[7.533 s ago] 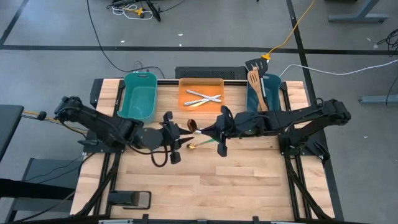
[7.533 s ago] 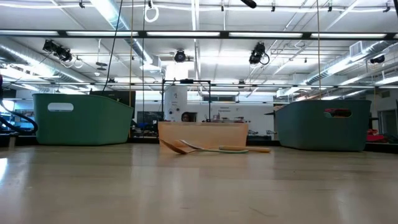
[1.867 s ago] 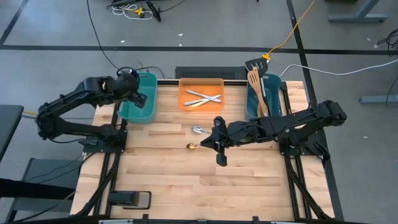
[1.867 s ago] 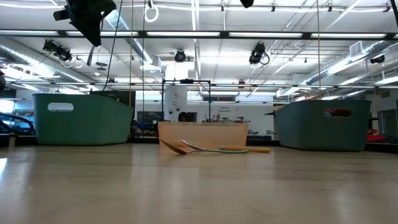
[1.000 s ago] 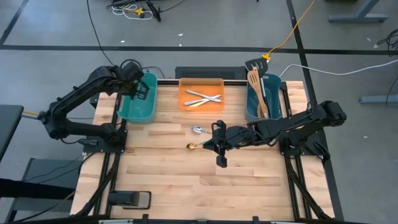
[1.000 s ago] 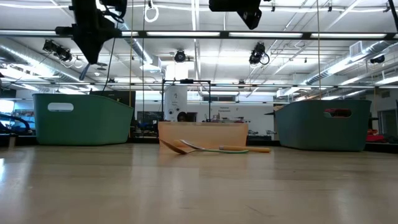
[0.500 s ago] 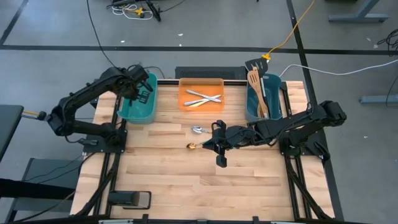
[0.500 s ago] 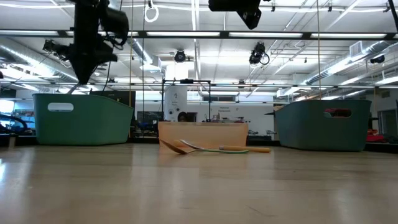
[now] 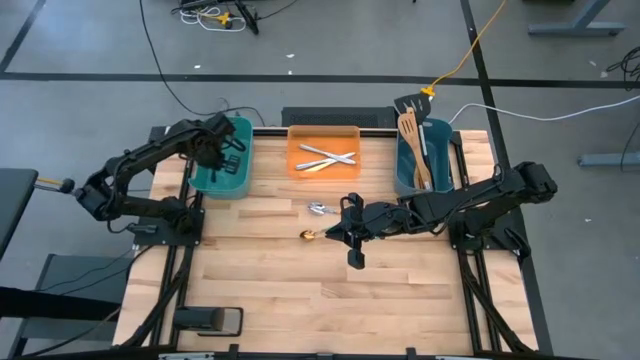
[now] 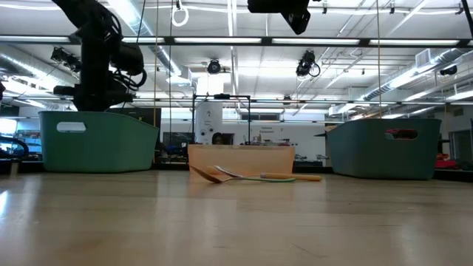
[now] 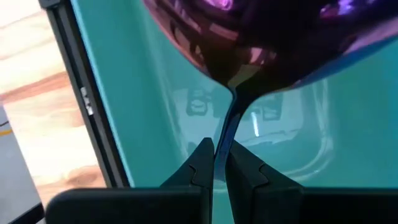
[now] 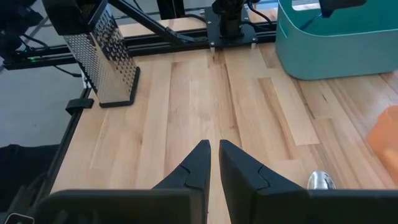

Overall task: Pick & Place Kitchen Items
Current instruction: Put the blue spoon into the green bin

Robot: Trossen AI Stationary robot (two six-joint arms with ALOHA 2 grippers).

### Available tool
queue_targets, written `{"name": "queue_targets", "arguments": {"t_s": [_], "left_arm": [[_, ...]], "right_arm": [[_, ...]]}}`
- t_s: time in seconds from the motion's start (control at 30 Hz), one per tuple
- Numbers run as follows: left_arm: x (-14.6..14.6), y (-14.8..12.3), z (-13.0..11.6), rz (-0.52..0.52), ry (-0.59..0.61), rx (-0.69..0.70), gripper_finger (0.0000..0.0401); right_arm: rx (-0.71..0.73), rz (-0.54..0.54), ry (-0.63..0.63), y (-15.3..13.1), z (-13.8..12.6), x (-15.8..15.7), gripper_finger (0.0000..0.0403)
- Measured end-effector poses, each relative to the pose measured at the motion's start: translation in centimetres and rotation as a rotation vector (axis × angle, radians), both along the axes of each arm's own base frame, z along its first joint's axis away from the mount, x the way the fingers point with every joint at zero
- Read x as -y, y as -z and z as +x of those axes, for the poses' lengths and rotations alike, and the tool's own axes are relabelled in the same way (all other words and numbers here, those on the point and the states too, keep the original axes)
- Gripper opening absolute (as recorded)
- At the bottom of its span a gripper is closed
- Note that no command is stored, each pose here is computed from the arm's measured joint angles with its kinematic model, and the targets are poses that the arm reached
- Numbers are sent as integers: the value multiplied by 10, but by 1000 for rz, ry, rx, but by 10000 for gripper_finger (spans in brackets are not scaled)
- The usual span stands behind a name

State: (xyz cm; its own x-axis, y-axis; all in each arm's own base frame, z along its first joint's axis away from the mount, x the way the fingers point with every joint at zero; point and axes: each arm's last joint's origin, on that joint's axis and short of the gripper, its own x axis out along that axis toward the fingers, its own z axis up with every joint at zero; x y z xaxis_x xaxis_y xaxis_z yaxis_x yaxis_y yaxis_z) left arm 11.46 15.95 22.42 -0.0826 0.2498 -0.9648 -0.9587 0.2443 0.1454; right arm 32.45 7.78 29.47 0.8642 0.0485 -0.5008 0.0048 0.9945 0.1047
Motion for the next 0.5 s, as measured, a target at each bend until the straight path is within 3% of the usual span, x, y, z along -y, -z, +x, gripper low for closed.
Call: {"name": "queue_targets", "arguments": {"t_s": [0.5], "left_arm": [[0, 0, 0, -4, 3, 11, 37]], "right_arm": [[25, -13, -10, -2, 1, 0, 45]]}}
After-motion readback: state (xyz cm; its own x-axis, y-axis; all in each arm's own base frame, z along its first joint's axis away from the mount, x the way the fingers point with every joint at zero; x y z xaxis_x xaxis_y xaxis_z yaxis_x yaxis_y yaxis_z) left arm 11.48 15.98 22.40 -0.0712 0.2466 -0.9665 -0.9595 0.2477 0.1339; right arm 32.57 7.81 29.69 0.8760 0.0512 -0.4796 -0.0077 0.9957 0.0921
